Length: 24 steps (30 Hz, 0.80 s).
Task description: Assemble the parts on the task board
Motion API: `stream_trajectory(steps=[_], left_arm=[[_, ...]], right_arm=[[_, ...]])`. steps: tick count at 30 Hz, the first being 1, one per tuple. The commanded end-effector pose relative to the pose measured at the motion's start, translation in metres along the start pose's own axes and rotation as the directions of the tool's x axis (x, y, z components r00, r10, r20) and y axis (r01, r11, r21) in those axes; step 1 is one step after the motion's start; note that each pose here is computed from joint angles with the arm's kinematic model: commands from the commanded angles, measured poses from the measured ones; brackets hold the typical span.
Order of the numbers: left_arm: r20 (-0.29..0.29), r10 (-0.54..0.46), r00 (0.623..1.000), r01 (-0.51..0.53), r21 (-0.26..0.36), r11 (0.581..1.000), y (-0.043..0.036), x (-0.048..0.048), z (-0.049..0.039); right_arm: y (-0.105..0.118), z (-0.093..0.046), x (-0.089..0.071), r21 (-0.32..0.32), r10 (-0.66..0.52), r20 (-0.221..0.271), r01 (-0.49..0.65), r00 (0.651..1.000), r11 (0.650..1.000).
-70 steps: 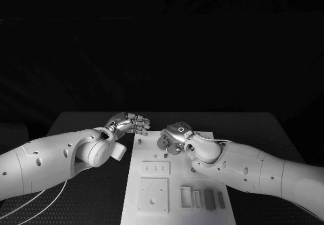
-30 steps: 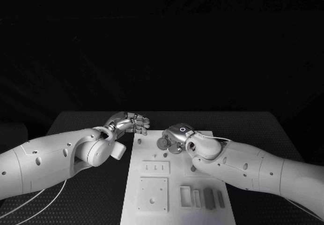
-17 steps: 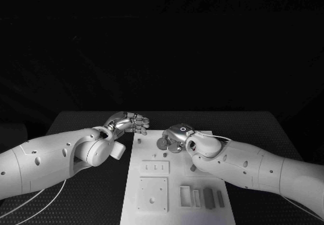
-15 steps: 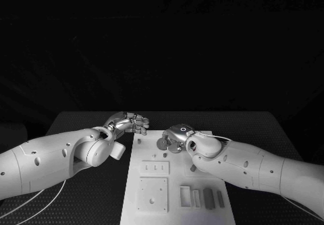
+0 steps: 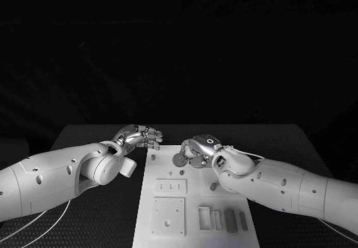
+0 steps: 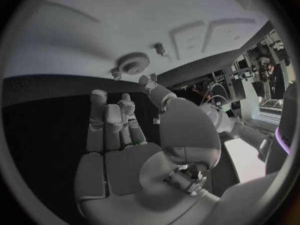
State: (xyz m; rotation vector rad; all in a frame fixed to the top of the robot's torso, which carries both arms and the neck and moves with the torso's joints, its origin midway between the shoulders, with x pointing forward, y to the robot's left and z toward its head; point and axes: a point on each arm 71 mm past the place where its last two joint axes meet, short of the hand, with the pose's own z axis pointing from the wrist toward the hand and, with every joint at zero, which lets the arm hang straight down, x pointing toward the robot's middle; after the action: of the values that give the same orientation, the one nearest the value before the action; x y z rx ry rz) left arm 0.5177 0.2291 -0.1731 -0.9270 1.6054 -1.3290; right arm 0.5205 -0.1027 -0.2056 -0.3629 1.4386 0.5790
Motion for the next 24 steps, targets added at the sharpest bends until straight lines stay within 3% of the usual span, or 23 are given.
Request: stream_trajectory(steps=[1, 6, 11, 15, 17, 24], left_arm=[[0.005, 0.008, 1.000, -0.008, 0.018, 1.000, -0.0020, -0.0019, 0.0010], [0.019, 0.013, 1.000, -0.013, 0.016, 1.000, -0.0007, -0.0075, 0.0019], [0.023, 0.018, 1.000, -0.018, 0.021, 1.000, 0.0000, -0.0092, 0.0061], [0.023, 0.021, 1.000, -0.021, 0.025, 0.999, 0.0004, -0.0110, 0.0077], [0.022, 0.021, 1.000, -0.022, 0.025, 0.999, 0.0006, -0.0116, 0.0081], [0.019, 0.021, 1.000, -0.022, 0.024, 0.999, 0.0015, -0.0117, 0.0089]], right_arm=[[-0.007, -0.005, -0.016, -0.013, 0.072, 0.083, -0.071, 0.994, 0.997], [-0.034, -0.019, -0.034, 0.003, 0.099, 0.078, -0.099, 0.992, 0.995], [-0.073, -0.037, -0.045, 0.012, 0.172, -0.001, -0.172, 0.985, 0.985], [-0.108, -0.053, -0.044, 0.050, 0.199, -0.077, -0.195, 0.977, 0.980], [-0.124, -0.059, -0.044, 0.074, 0.198, -0.089, -0.192, 0.976, 0.979], [-0.147, -0.073, -0.043, 0.115, 0.199, -0.136, -0.184, 0.970, 0.976]])
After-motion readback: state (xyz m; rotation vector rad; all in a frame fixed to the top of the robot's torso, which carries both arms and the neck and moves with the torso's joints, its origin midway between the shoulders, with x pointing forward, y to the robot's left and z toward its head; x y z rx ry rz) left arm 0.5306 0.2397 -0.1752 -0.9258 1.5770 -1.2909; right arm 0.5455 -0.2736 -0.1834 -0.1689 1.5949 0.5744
